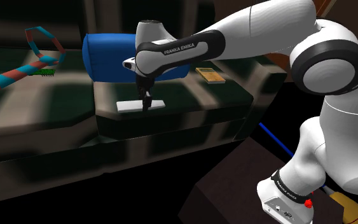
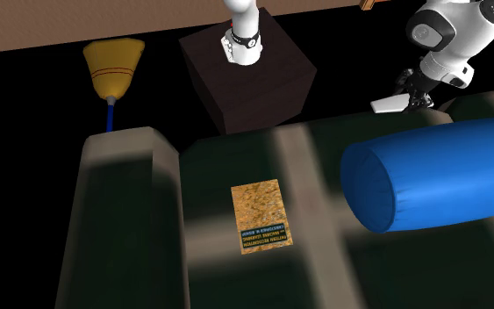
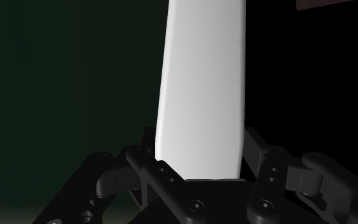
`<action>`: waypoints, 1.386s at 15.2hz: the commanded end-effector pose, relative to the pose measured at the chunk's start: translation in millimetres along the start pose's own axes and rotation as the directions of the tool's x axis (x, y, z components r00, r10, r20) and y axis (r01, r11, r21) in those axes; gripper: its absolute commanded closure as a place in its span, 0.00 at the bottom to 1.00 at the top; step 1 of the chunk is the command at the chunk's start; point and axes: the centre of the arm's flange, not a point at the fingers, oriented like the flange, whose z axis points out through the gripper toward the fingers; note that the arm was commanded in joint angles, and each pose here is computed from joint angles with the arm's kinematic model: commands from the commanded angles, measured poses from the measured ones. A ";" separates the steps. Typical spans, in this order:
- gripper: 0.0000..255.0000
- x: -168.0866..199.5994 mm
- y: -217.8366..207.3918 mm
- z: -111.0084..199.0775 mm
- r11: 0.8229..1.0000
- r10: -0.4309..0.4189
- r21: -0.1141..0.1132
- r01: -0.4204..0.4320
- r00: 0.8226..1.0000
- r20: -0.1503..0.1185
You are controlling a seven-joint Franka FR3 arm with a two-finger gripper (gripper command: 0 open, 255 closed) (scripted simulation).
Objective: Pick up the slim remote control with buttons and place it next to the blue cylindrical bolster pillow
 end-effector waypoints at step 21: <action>0.00 0.1 0.1 -49.7 1.000 0.000 0.000 0.000 1.000 0.000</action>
